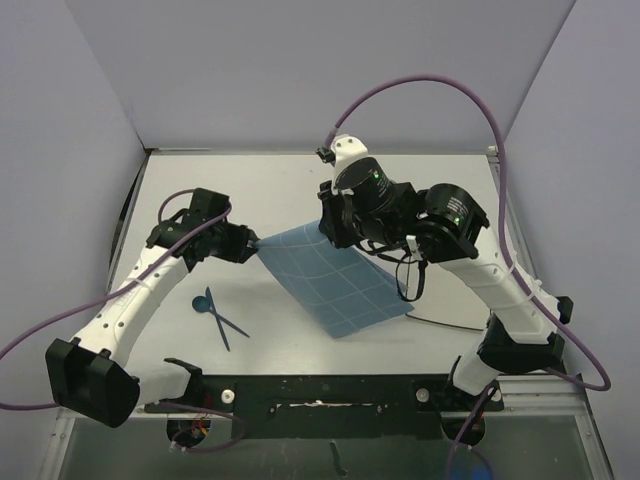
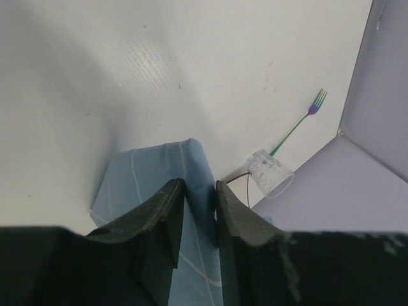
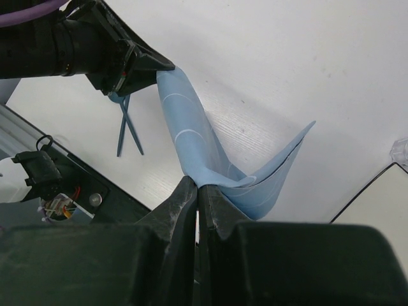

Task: Set the dinner table for one person
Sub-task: Place the napkin at the center of the board.

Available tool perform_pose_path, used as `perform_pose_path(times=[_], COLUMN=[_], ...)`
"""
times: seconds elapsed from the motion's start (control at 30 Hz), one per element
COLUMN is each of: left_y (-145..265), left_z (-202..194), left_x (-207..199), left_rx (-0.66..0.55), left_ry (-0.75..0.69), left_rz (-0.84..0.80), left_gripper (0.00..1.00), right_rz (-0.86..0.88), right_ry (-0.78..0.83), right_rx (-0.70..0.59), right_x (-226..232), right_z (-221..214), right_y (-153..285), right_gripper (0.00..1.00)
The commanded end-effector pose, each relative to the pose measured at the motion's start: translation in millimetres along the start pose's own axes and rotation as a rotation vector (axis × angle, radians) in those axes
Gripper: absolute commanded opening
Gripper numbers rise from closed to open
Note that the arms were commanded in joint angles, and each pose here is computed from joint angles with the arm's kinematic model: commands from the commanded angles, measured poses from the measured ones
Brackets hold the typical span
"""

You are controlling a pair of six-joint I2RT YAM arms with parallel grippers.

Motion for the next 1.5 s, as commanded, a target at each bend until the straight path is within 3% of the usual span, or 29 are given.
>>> perform_pose_path(times=[0.0,0.03,0.07,0.3,0.63,0.83,1.47], left_y=[7.1,7.5,8.6,25.8,102.3,110.5,139.1], left_z=[-1.9,-1.5,-1.2,5.3,39.3,45.8,59.0], left_x=[-9.9,-9.9,-10.3,-23.9,-34.6,-29.6,-72.5], left_rx=[-0.016,-0.02,-0.023,-0.089,-0.395,-0.454,-0.6], left_ry=[0.007,0.003,-0.002,-0.083,-0.304,-0.364,-0.481], left_rz=[-0.074,-0.074,-0.074,-0.102,-0.158,-0.163,-0.215], left_gripper=[0.13,0.02,0.0,0.0,0.0,0.0,0.0], right_rz=[0.028,0.025,0.023,0.0,-0.101,-0.061,0.076], right_ry=[-0.032,-0.031,-0.028,-0.003,-0.011,-0.053,-0.064], right_rx=[-0.14,-0.142,-0.143,-0.126,-0.026,0.037,-0.008], right_x=[5.4,5.2,5.4,3.2,-24.1,-25.5,-7.8], right_z=[23.1,23.5,24.0,20.1,-21.4,-42.7,17.5], right_y=[6.7,5.9,4.9,-1.7,-38.7,-64.0,-42.7], right_gripper=[0.0,0.0,0.0,0.0,0.0,0.0,0.0])
Point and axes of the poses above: each gripper's point midway between its finger pads, its own y axis back along the fingers, its own x axis along the line the jaws close on, z = x × y, the point moved 8 cm from there along y, back along the fingers, and after that the axes turned 1 degree about y, right-handed, at the moved point
